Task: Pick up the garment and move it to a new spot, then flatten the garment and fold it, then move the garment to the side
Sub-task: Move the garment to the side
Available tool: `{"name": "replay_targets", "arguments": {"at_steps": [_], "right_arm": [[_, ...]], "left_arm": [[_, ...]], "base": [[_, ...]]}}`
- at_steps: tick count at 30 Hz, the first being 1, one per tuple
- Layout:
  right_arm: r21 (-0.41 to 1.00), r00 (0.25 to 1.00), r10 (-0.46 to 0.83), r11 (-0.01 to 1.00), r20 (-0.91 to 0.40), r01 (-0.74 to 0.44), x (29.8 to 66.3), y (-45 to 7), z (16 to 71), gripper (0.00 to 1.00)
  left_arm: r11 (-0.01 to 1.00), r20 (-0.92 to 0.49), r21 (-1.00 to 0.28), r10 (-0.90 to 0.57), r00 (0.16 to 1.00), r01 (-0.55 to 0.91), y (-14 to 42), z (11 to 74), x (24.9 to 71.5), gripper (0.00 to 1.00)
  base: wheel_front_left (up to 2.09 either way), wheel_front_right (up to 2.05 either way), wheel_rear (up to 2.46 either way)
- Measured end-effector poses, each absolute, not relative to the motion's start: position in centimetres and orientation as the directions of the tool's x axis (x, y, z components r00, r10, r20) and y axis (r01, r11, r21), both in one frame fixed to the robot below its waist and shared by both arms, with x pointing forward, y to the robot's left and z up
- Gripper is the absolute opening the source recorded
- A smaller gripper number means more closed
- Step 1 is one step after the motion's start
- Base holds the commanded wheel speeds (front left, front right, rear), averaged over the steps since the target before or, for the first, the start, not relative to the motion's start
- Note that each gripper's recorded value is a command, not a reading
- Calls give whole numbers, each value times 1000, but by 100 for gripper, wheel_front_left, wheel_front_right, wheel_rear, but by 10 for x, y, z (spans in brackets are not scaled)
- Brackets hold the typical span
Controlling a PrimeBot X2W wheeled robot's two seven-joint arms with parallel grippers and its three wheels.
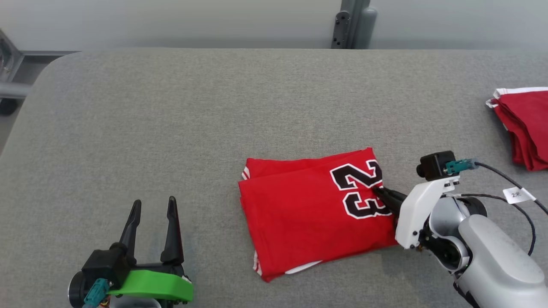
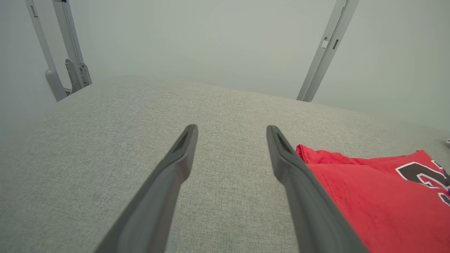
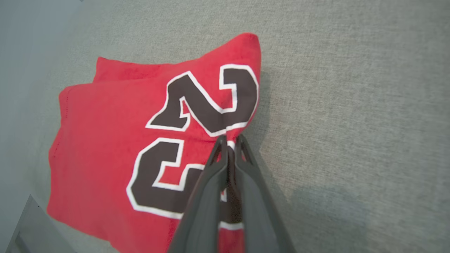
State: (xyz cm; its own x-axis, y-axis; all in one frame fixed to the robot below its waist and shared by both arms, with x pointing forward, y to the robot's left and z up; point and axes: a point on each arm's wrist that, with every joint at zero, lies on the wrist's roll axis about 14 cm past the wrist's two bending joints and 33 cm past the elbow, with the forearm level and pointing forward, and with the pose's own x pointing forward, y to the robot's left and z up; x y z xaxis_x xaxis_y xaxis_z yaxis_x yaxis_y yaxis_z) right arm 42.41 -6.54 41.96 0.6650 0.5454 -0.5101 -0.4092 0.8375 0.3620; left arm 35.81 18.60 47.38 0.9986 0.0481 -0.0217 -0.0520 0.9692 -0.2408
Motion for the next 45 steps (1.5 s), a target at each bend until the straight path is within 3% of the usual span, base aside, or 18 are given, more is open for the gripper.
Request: {"name": "replay_targets", "arguments": {"at_steps": [14,28,34,45], "right_arm": [[210,858,274,957,-434,-199,444,-191,464,0],[135,916,3,989,-402,57,410,-290,484,0],[102,922,3,994,-386,40,422,-290,494,0],[51,964,66,997,-259,-55,489,-266,557,0]], "left_arm": [[942,23,-236,-239,971,238,95,478,407,100],[809,31,-258,-539,842,528,-16,463,432,100],[805,16,-271,-544,839,527,-19,455,433,100],[851,16,-262,-467,884,454,13,460,431,100]], "base": [[0,0,0],[0,0,0],[0,0,0],[0,0,0]]}}
